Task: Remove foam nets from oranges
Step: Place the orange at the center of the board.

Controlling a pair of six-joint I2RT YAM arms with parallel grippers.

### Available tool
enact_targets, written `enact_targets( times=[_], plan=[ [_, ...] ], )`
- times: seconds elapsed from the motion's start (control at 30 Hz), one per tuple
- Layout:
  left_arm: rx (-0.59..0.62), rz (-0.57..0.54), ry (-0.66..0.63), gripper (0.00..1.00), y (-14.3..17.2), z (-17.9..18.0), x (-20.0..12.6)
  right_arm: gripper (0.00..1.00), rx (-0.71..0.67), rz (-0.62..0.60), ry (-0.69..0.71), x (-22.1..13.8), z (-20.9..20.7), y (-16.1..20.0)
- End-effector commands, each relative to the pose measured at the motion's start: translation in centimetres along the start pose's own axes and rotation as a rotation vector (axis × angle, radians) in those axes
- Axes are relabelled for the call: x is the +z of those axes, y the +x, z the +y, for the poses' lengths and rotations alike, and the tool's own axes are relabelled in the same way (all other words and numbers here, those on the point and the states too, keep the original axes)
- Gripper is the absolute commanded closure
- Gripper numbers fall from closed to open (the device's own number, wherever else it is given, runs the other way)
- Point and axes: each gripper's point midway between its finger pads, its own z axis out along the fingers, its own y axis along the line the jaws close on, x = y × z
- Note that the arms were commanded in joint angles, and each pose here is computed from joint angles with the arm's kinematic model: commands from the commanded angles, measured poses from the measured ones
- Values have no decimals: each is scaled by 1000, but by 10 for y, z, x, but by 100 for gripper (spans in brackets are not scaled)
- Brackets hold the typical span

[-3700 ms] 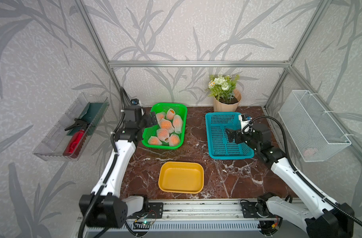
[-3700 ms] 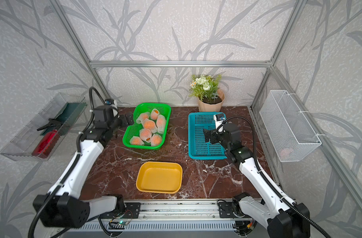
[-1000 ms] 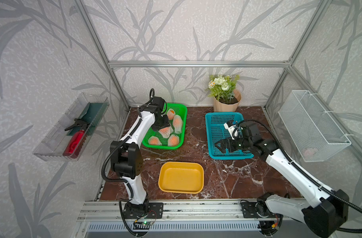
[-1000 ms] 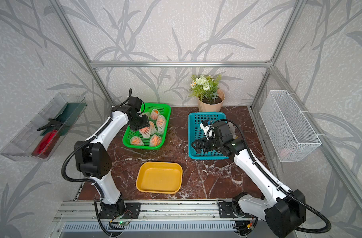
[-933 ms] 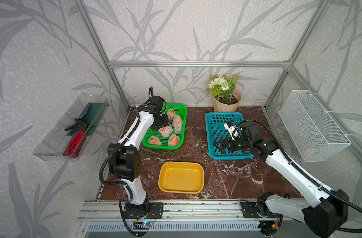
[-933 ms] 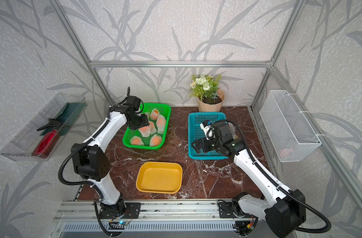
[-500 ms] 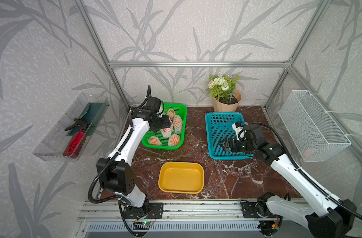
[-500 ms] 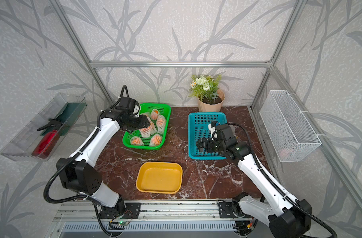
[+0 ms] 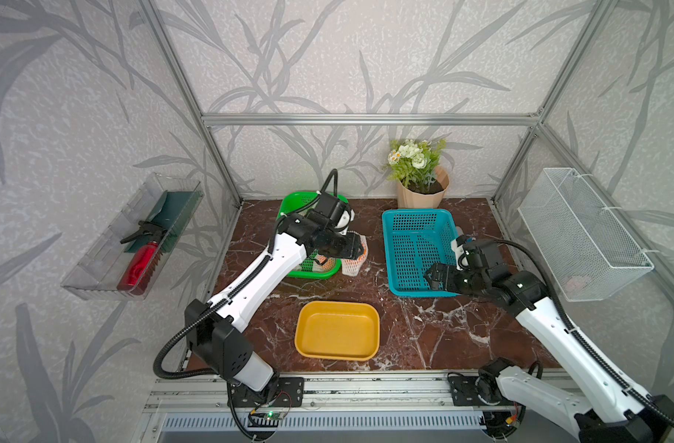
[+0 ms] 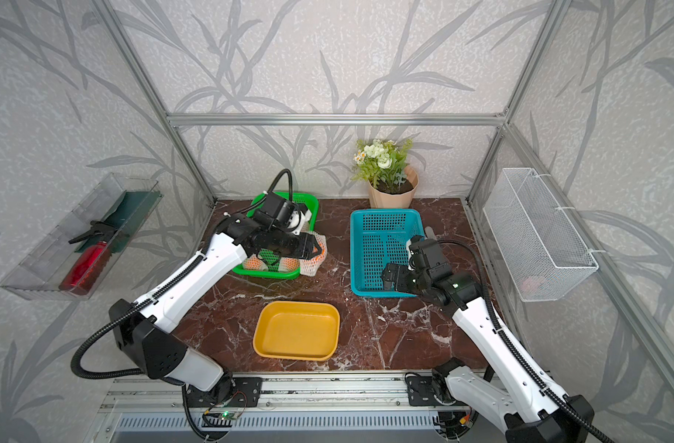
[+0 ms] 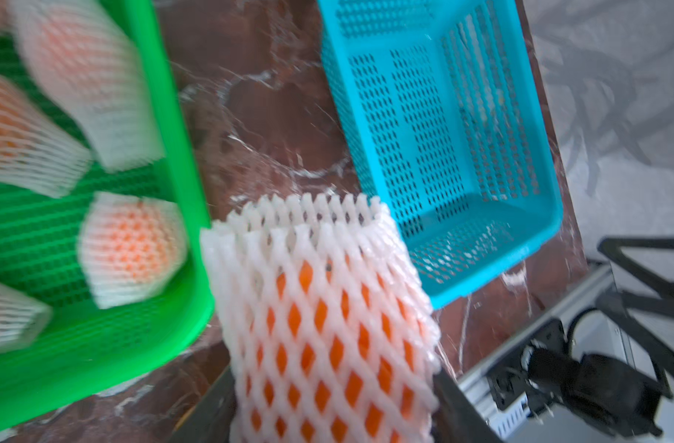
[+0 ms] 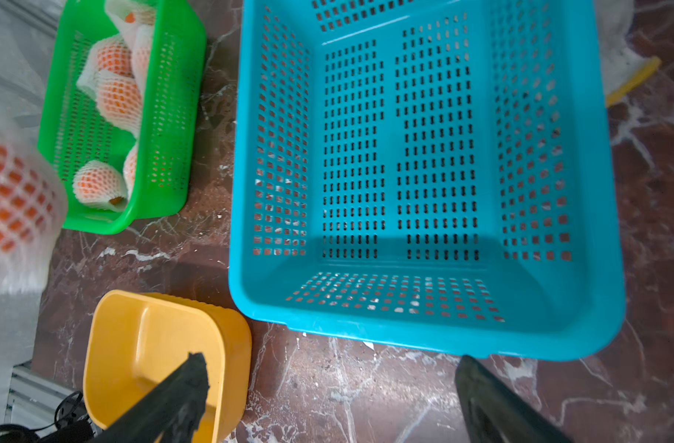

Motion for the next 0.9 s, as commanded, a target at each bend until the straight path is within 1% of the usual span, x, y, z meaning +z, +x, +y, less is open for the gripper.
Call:
enact_targets(
  times=[0.0, 0.1, 0.2, 0.3, 0.43, 0.5, 0.53, 0.67, 0.87],
  plan=[
    [45, 82, 50, 51, 32, -30, 5, 1, 106, 53, 78, -12, -28, 17],
    [111, 126, 62, 51, 54, -57, 20, 1, 173, 49, 100, -19, -47, 25],
    [165, 179, 70, 51, 72, -83, 38, 1, 251, 37, 77, -22, -60, 28],
    [204, 231, 70, 52, 86, -101, 59, 1, 285, 43, 75, -21, -70, 32],
    [226, 316, 74, 53, 105, -118, 90, 1, 331, 52, 107, -13, -83, 39],
    [202, 340, 65, 55, 109, -121, 110, 1, 357, 47, 101, -7, -87, 41],
    [196, 345, 64, 55, 108, -123, 116, 1, 364, 41, 91, -4, -86, 40],
    [188, 333, -13, 56, 96, -116, 141, 1, 381, 19, 64, 7, -87, 38],
    [137, 305, -116, 57, 75, -90, 165, 1, 368, 0, 29, 29, -89, 31]
  ],
)
